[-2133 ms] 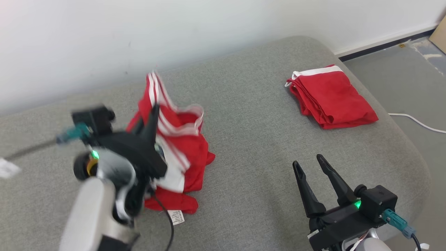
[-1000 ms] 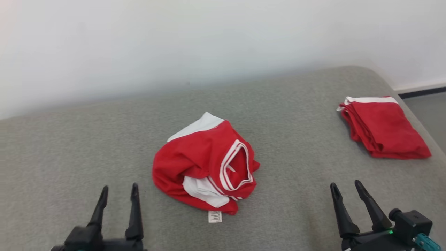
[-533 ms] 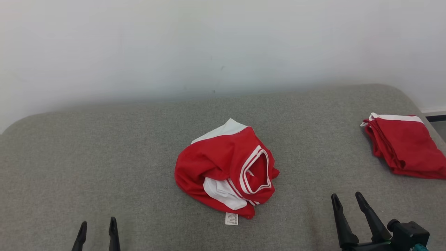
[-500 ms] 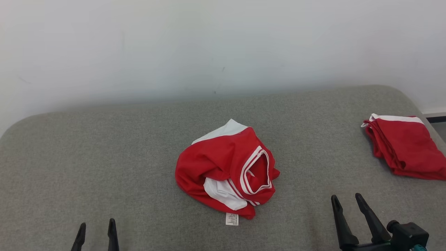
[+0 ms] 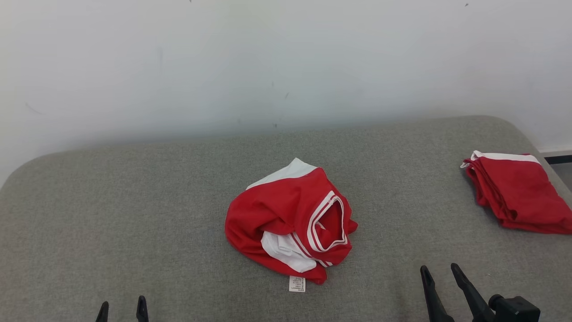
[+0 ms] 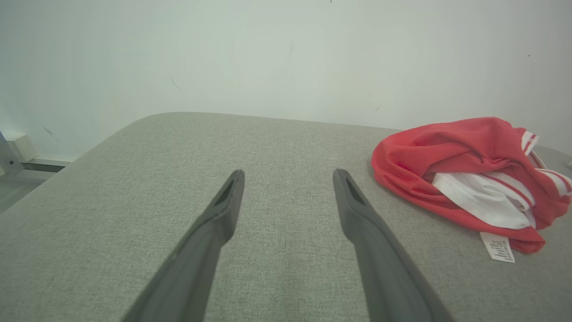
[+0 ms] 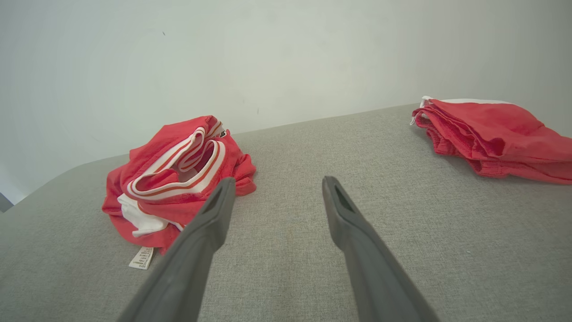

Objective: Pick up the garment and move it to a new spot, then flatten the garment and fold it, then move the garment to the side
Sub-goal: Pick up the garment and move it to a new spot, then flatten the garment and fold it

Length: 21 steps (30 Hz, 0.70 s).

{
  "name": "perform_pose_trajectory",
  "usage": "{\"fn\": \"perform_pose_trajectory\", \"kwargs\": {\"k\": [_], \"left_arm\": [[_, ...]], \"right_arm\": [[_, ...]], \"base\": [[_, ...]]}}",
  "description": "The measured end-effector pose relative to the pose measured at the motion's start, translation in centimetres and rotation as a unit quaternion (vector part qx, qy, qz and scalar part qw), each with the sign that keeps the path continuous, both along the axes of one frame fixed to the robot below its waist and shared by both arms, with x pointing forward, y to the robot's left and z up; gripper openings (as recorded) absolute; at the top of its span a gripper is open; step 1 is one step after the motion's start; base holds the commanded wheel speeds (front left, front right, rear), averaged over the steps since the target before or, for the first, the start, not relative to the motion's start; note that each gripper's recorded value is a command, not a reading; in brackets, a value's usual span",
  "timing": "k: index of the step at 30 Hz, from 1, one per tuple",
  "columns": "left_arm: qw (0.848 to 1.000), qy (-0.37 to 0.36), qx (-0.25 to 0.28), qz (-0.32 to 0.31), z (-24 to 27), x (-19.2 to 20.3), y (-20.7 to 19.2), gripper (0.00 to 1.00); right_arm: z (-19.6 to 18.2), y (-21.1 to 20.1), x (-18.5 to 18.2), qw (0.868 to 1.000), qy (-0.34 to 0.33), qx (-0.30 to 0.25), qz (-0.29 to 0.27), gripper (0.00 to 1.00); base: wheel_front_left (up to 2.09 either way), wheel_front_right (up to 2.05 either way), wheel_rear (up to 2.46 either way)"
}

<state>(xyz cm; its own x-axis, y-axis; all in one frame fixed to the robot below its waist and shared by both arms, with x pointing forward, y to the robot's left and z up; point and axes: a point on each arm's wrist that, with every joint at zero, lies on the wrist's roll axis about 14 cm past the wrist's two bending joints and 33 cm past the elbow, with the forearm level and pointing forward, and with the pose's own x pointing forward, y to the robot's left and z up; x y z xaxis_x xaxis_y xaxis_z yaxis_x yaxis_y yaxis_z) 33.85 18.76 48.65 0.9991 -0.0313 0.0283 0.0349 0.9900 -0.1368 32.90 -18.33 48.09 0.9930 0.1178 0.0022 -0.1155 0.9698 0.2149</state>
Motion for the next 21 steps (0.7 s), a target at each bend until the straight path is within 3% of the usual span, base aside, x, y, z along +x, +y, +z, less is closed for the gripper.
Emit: {"fn": "perform_pose_trajectory", "kwargs": {"k": [21], "left_arm": [[1.0,0.012,0.005,0.0,-0.74,-0.02,0.11,1.0]], "right_arm": [[-0.17,0.49,0.24,1.0,0.002,0.004,0.005,1.0]], "base": [[0.0,0.0,0.0]]}}
